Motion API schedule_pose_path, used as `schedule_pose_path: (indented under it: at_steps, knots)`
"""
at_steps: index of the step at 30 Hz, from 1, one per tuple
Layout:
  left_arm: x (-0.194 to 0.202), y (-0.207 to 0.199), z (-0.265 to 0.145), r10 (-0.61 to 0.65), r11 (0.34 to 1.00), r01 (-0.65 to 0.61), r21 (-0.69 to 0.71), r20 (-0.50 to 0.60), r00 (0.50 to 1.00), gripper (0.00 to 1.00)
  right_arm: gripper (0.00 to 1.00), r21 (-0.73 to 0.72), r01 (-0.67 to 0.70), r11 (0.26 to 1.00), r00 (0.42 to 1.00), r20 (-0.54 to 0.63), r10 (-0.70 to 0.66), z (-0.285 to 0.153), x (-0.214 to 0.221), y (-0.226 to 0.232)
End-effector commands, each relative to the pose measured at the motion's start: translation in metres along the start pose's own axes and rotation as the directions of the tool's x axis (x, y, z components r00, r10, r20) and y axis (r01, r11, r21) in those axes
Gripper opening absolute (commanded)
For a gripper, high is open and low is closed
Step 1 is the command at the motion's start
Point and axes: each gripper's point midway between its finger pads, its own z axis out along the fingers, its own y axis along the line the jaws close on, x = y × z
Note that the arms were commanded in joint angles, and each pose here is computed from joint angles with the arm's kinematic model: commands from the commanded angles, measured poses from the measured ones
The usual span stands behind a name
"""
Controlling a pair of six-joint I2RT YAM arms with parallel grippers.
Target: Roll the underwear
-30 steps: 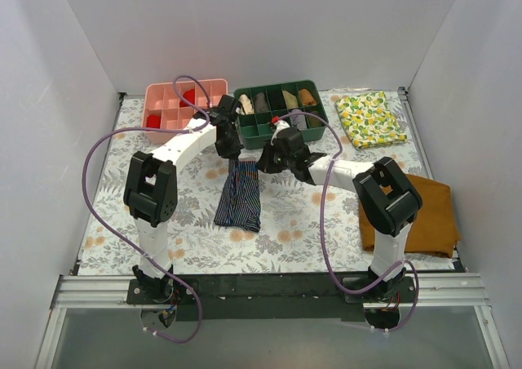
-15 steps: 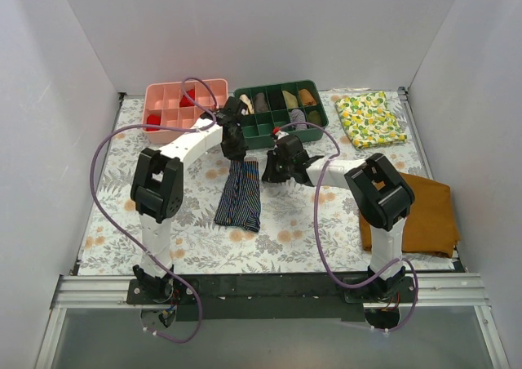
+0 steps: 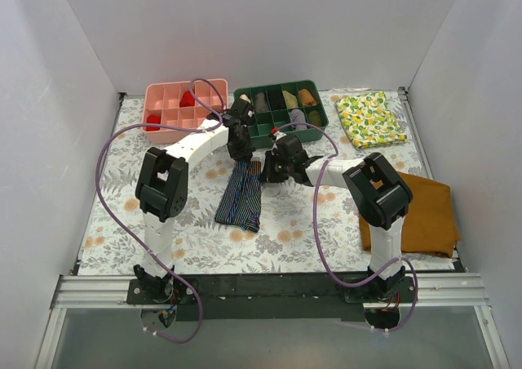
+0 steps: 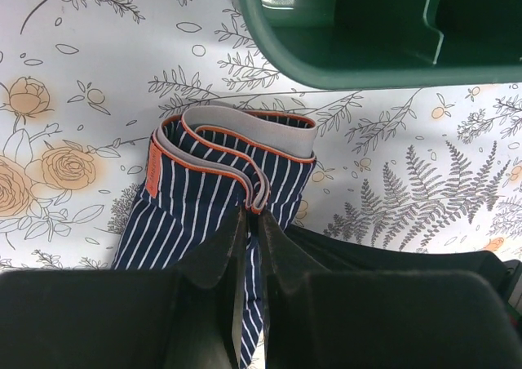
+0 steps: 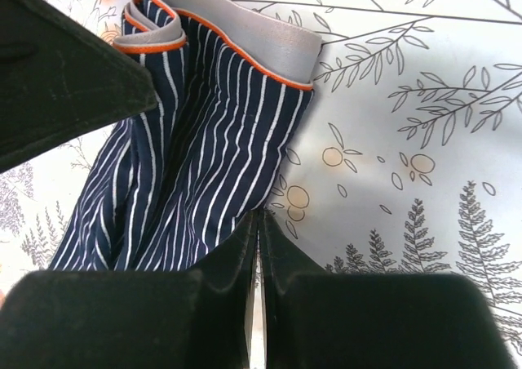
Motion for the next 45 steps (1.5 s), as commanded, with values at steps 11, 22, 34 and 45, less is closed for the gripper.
schedule_pose_path:
  at_steps: [11, 22, 34, 45]
  knots:
    - [0.006, -0.041, -0.006, 0.029, 0.991, -0.027, 0.129, -0.017, 0.999, 0.02, 0.10, 0.011, -0.028, 1.000, 0.999, -0.043, 0.029, 0.007, 0.016, -0.008]
    - [0.011, -0.038, 0.004, 0.031, 0.993, -0.028, 0.114, -0.029, 0.999, 0.04, 0.14, 0.184, -0.077, 0.980, 0.994, 0.087, 0.062, -0.028, 0.009, -0.036]
    - [0.021, -0.048, 0.019, 0.032, 0.985, -0.018, 0.169, -0.078, 0.996, 0.23, 0.22, 0.184, -0.081, 0.980, 0.993, 0.100, 0.063, -0.068, 0.019, -0.033]
    - [-0.001, -0.069, -0.018, 0.034, 0.964, -0.034, 0.264, 0.006, 0.999, 0.57, 0.22, 0.143, -0.081, 0.986, 0.992, 0.112, 0.066, -0.112, 0.042, -0.028]
